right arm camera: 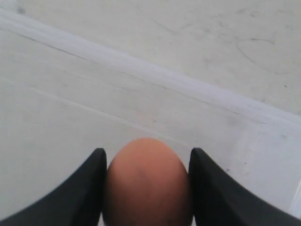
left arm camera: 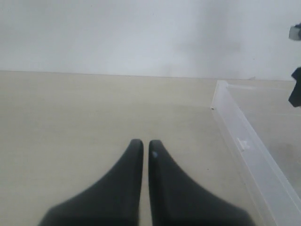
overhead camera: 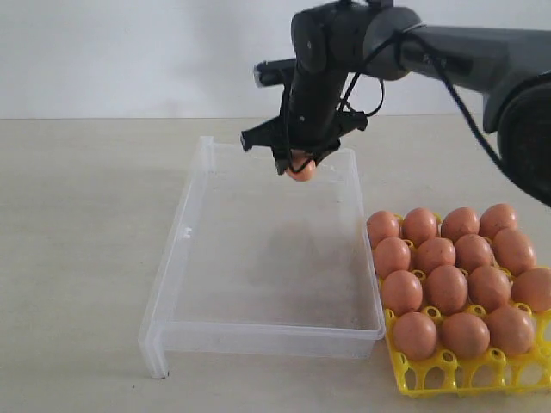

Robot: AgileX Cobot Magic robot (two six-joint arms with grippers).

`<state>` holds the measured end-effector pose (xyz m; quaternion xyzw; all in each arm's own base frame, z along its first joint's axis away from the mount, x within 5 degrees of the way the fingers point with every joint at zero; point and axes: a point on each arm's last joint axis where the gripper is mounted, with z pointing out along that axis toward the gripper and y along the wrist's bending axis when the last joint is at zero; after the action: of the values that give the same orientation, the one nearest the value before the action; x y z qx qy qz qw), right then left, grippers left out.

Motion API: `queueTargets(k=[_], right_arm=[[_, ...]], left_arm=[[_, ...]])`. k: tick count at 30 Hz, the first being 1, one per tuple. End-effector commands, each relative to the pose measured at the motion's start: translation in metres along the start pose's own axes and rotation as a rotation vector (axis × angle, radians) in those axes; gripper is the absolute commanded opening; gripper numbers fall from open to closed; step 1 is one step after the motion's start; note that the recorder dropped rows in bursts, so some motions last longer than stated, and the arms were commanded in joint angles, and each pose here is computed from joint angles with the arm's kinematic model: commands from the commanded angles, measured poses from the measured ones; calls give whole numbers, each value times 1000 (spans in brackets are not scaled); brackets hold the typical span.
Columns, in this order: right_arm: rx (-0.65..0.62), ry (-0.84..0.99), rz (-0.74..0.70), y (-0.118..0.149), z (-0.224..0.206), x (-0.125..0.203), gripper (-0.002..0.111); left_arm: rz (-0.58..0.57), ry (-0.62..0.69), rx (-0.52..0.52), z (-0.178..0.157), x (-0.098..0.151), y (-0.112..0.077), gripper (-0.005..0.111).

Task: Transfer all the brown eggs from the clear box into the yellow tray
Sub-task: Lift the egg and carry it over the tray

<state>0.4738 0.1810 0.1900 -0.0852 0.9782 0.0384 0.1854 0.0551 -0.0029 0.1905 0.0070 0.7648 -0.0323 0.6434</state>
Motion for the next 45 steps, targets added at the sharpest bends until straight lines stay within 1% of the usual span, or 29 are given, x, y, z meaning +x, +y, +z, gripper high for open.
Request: queueTargets(k=[1,4,7,9,10,12,14,17,18,20,25,27,29,30,31,33,35,37,38,39,40,41,44,45], right_arm=[[-141,-62,67,11,-41,-6,0],[-158,-76,71,10,-50,1,0],[-126,-121,43,4,-56,17,0],[-91,-199,27,-5,-63,36,0],[-81,-223,24,-10,-61,50,0],[-88,-377,12,-21,-73,78,0],[-108,-588,24,-37,-95,104,0],[-116,-926,113,-69,-126,141,0],[-103,-1003,167,-84,-135,154,0],[-42,-1080,282,-115,-147,174,0],[169,-1101,547,-190,-163,203,0],[210,-1121,740,-222,-165,215,0],[184,-1160,1015,-247,-165,229,0],[142,-1185,1176,-259,-164,236,0],[73,-1225,1350,-269,-162,242,0],[-24,-1299,1497,-283,-158,246,0],[-139,-1414,1488,-290,-155,242,0],[-308,-1572,1383,-292,-154,234,0],[-401,-1646,1309,-291,-155,230,0],[-458,-1607,1317,-293,-143,226,0],[-531,-1562,1316,-292,-140,220,0],[-575,-1514,1300,-291,-135,215,0],[-620,-1351,1105,-283,-122,201,0],[-645,-1270,982,-276,-120,195,0]], left_arm=[[-1,-5,-2,0,0,0,4],[-1,-5,-2,0,0,0,4],[-1,-5,-2,0,0,0,4],[-1,-5,-2,0,0,0,4],[-1,-5,-2,0,0,0,4],[-1,-5,-2,0,0,0,4],[-1,-5,-2,0,0,0,4],[-1,-5,-2,0,0,0,4],[-1,-5,-2,0,0,0,4],[-1,-5,-2,0,0,0,4],[-1,-5,-2,0,0,0,4],[-1,-5,-2,0,0,0,4],[-1,-5,-2,0,0,0,4],[-1,-5,-2,0,0,0,4],[-1,-5,-2,0,0,0,4],[-1,-5,-2,0,0,0,4],[-1,-3,-2,0,0,0,4],[-1,-3,-2,0,0,0,4],[-1,-3,-2,0,0,0,4],[-1,-3,-2,0,0,0,4],[-1,-3,-2,0,0,0,4],[-1,-3,-2,0,0,0,4],[-1,-3,-2,0,0,0,4],[-1,-3,-2,0,0,0,4]])
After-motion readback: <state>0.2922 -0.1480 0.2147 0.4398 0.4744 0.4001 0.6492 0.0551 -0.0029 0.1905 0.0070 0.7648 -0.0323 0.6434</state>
